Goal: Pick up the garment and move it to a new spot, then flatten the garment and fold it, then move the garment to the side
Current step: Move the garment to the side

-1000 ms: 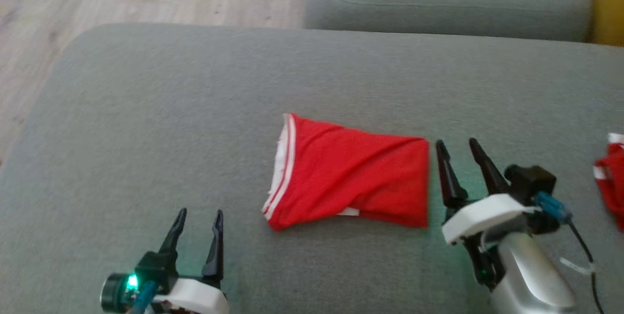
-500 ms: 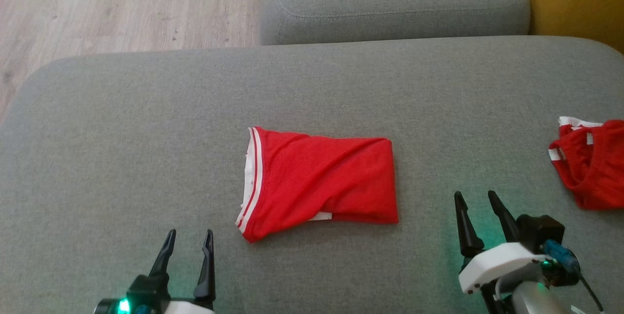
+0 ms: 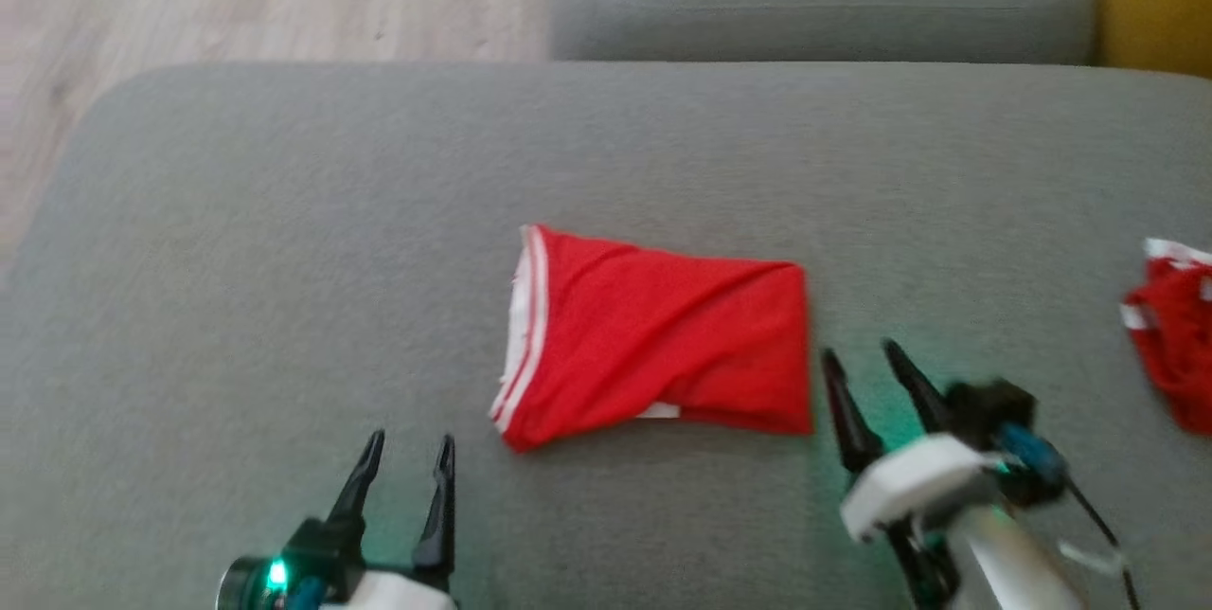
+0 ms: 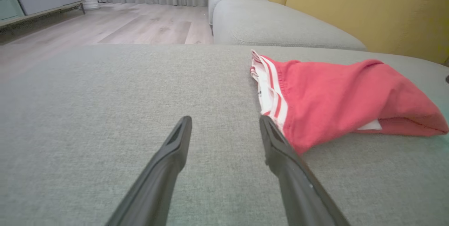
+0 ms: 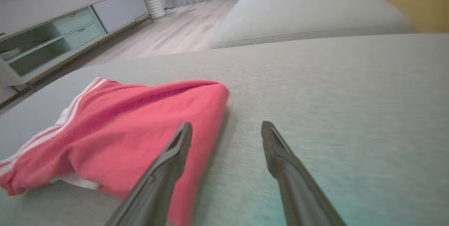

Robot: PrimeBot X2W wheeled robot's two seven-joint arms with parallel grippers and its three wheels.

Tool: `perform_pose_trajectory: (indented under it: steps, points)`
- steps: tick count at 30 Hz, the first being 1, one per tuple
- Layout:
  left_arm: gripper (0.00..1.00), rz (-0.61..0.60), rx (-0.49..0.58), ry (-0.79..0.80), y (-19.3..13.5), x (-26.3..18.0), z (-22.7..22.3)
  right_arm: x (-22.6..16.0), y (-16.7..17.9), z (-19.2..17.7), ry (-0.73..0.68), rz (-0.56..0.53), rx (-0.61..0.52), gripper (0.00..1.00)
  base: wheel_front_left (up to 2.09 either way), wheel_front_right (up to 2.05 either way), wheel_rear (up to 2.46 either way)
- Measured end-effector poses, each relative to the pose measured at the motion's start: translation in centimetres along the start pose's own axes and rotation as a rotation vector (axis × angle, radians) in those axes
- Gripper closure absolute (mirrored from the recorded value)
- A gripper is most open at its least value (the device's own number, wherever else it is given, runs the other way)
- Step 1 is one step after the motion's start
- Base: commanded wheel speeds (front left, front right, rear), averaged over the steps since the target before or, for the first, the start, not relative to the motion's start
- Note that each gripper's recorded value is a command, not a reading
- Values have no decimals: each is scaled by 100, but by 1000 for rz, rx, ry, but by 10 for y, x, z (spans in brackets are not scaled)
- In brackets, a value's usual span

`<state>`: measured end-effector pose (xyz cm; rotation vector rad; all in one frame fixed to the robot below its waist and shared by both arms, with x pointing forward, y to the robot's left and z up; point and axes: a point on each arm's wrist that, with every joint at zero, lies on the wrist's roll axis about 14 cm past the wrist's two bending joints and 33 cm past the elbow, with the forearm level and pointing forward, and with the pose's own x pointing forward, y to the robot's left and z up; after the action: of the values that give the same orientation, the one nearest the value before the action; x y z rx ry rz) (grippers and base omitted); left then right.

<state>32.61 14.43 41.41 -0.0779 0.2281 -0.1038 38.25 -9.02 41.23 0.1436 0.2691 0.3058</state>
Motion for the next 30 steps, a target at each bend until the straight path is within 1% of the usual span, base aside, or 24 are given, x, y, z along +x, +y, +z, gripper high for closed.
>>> perform_pose_trajectory:
  steps: [3, 6, 8, 11, 13, 14, 15, 16, 21, 25, 26, 30]
  points:
    - [0, 28, -16, -13, 7, 1, 5, 26, 26, 5, 20, 87, -5, 0, 0, 0, 0]
    - [0, 69, -18, -19, 19, -3, 6, 48, 33, 7, 55, 107, -4, 0, 0, 0, 0]
    - [0, 101, -25, -7, 28, -9, 2, 55, 29, -7, 122, 97, -37, 0, 0, 0, 0]
    - [0, 139, -32, 7, 38, -17, -4, 53, 24, -36, 229, 85, -59, 0, 0, 0, 0]
    - [0, 151, -35, 15, 41, -19, -6, 53, 24, -42, 251, 88, -62, 0, 0, 0, 0]
    - [0, 151, -35, 21, 41, -19, -8, 54, 24, -43, 253, 88, -61, 13, 0, 0, 0]
    - [0, 146, -36, 26, 39, -18, -10, 54, 25, -42, 252, 90, -59, 65, 0, 0, 0]
    - [0, 137, -36, 30, 37, -17, -11, 53, 25, -41, 248, 92, -54, 100, 0, 0, 0]
    - [0, 68, -30, 28, 18, -7, -9, 40, 20, -35, 214, 74, -21, 100, 0, 0, 0]
    - [0, -32, -32, 14, -9, 8, -2, 15, -7, -38, 201, -14, 9, 100, 0, 0, 0]
    - [0, -32, -32, 14, -9, 8, -2, 15, -7, -38, 201, -14, 9, 100, 0, 0, 0]
    - [0, -155, -34, -4, -48, 25, 7, -14, -38, -37, 177, -114, 32, 100, 0, 0, 0]
